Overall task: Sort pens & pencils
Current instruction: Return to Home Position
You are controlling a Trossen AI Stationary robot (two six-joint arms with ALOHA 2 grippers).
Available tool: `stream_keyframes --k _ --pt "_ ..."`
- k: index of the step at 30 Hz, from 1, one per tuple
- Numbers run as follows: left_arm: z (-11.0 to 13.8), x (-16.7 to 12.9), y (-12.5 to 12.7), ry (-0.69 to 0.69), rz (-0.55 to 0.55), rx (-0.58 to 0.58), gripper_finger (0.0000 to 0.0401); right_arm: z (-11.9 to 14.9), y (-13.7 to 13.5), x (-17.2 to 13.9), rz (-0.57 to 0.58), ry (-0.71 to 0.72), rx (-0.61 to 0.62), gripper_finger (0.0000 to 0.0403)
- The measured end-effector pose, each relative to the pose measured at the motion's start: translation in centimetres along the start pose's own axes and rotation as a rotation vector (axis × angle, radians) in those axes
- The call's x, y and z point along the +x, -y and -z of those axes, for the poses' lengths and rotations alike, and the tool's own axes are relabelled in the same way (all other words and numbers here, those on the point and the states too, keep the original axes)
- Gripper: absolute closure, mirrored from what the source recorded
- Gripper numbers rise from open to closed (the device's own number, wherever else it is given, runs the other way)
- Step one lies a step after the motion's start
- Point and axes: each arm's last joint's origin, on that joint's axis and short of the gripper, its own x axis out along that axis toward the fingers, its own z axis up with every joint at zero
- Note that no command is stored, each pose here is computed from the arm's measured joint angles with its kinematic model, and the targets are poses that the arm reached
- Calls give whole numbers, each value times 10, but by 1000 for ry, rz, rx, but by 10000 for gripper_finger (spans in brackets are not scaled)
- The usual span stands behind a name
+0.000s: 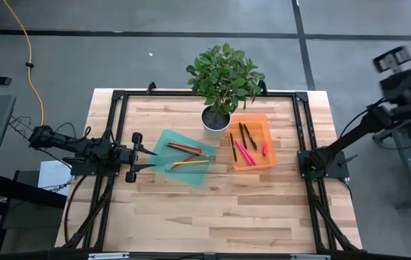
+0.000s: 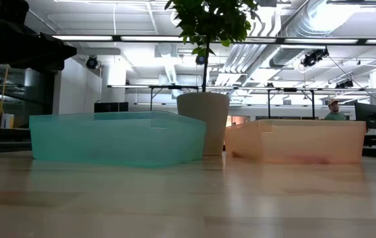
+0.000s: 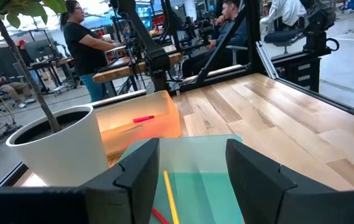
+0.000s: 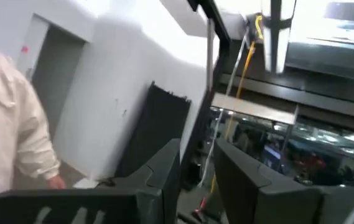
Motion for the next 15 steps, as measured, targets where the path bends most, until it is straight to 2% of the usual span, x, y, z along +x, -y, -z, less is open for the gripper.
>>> stream_keyframes --k 4,7,10,15 --pt "0 0 0 0 0 0 229 19 -7 -9 17 49 6 314" --pt "0 0 0 0 0 0 229 39 -17 -22 24 167 39 314" --pt "0 0 0 0 0 0 229 71 -28 -22 69 243 54 314" --pt "0 0 0 1 0 0 229 137 -48 -15 136 196 97 314"
